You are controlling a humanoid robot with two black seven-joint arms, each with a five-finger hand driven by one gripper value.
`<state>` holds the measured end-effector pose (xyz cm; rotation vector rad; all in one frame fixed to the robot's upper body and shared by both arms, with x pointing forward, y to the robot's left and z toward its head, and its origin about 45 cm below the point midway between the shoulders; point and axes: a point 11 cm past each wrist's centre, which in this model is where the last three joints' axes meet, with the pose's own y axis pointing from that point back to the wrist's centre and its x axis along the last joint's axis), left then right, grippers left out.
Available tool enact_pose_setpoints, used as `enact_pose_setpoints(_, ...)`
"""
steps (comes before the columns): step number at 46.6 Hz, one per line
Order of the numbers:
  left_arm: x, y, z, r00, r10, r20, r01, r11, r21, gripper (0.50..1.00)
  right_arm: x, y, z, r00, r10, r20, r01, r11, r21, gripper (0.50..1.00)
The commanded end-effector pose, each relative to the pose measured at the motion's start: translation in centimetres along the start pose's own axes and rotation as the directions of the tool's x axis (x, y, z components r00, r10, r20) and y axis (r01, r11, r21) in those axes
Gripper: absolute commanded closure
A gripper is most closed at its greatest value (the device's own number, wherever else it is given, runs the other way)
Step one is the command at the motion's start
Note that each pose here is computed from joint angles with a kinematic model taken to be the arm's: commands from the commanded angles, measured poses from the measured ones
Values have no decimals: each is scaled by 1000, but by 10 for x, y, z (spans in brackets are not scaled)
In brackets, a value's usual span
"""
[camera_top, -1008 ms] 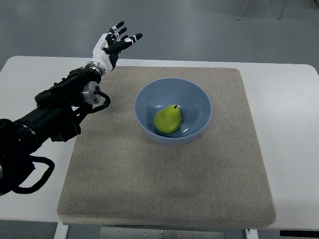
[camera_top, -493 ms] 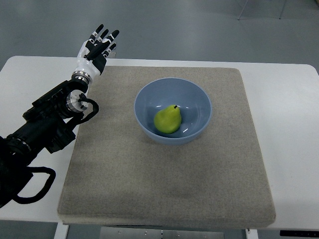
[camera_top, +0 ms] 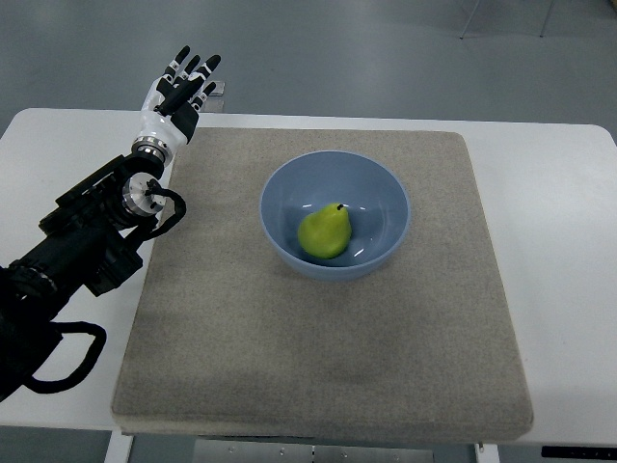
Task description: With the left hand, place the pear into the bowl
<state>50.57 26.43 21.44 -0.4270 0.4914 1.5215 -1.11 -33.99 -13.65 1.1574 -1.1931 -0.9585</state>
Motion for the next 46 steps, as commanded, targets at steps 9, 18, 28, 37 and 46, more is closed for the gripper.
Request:
enact_pose_setpoints(9, 2, -1, 5, 1000, 2, 5, -2, 1000, -8, 508, 0, 0, 0, 1000, 0, 0, 0, 1000, 0, 576)
enact_pose_setpoints(18, 0, -2, 6, 1000, -4, 8, 4, 1000, -10, 508, 0, 0, 0, 1000, -1, 0, 1, 1000, 0, 576)
enact_pose_setpoints(28, 0, -2, 6, 1000, -1, 15, 1, 1000, -8, 508, 0, 0, 0, 1000, 1, 0, -1, 1000, 0, 576)
enact_pose_setpoints(37, 6, -1, 8, 1000, 10, 21, -10, 1000, -10, 508, 0, 0, 0, 1000, -2, -1, 2, 1000, 0, 576)
enact_pose_setpoints(46, 11, -1, 13, 1000, 18, 25, -18, 1000, -17, 508, 3, 0, -19, 1000, 9, -27, -8, 999, 34, 576)
